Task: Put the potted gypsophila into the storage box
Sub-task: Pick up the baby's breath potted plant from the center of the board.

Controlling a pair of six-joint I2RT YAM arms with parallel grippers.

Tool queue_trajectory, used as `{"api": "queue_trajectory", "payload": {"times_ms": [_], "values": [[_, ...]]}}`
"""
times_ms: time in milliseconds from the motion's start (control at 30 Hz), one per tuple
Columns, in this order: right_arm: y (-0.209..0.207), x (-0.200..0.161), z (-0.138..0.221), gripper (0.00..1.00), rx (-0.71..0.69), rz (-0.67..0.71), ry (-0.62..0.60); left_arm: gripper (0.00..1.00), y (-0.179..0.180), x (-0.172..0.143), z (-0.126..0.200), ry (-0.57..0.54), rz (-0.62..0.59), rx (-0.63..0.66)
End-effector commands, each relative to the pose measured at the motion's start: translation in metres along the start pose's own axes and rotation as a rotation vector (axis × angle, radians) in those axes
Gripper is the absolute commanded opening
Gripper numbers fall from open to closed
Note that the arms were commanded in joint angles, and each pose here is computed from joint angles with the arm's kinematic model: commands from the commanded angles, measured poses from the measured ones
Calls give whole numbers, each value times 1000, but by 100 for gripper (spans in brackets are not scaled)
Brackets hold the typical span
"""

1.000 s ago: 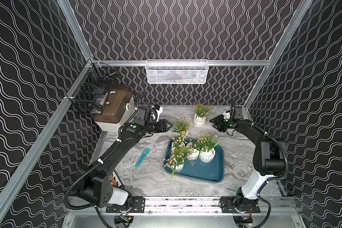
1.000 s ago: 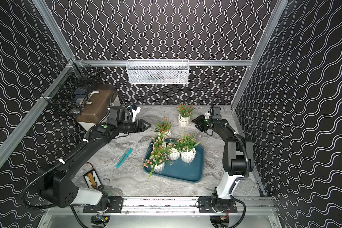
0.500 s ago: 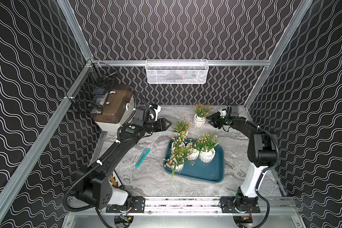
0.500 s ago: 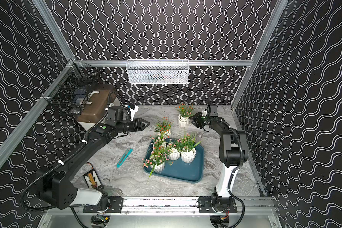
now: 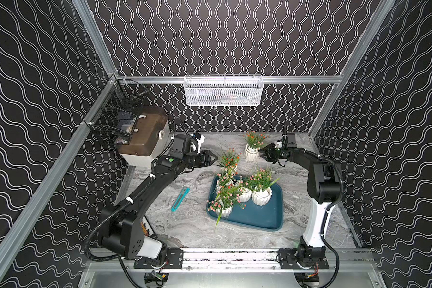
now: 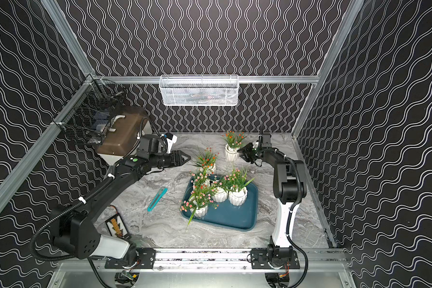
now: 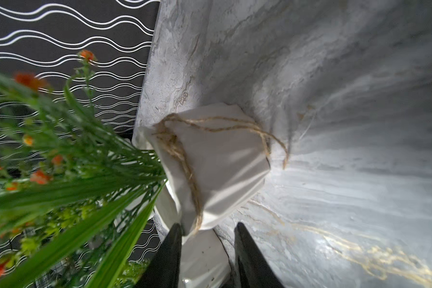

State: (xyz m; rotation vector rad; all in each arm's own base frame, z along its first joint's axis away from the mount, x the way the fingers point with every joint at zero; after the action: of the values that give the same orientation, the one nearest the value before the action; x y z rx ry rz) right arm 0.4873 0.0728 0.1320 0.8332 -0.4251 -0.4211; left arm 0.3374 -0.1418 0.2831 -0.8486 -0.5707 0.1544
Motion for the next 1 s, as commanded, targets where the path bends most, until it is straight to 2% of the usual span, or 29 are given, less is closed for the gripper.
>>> {"api": "queue_trajectory", "payload": {"times_ms": [0, 233, 433, 600, 833, 967], "values": [[8, 5, -1, 38, 36, 24, -15, 54, -5, 2, -1, 4, -24, -36], [15, 14, -10, 38, 77, 29, -5, 54, -12, 1, 3, 15, -25, -78], [15, 13, -22, 37, 16, 49, 6, 54, -14, 2, 7, 8, -31, -81], [6, 8, -30, 33, -25, 46, 24, 54, -17, 1, 10, 1, -36, -85], [3, 4, -25, 30, -100, 89, 21, 54, -18, 0, 11, 2, -36, -94], [5, 3, -23, 25, -117, 108, 23, 54, -20, 0, 13, -2, -40, -98]]}}
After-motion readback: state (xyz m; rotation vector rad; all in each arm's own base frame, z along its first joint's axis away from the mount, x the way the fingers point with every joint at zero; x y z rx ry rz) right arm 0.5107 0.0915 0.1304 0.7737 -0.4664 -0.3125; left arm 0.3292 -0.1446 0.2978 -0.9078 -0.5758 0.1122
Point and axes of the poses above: each gripper's point midway between its finger pads, its own z axis back along the fingers, its own y axis along the line the jaws close on, x = y × z, the point moved 8 cm from there along z, back along the fingers, and after that the axes turned 12 degrees about z, right-handed, at the moved point
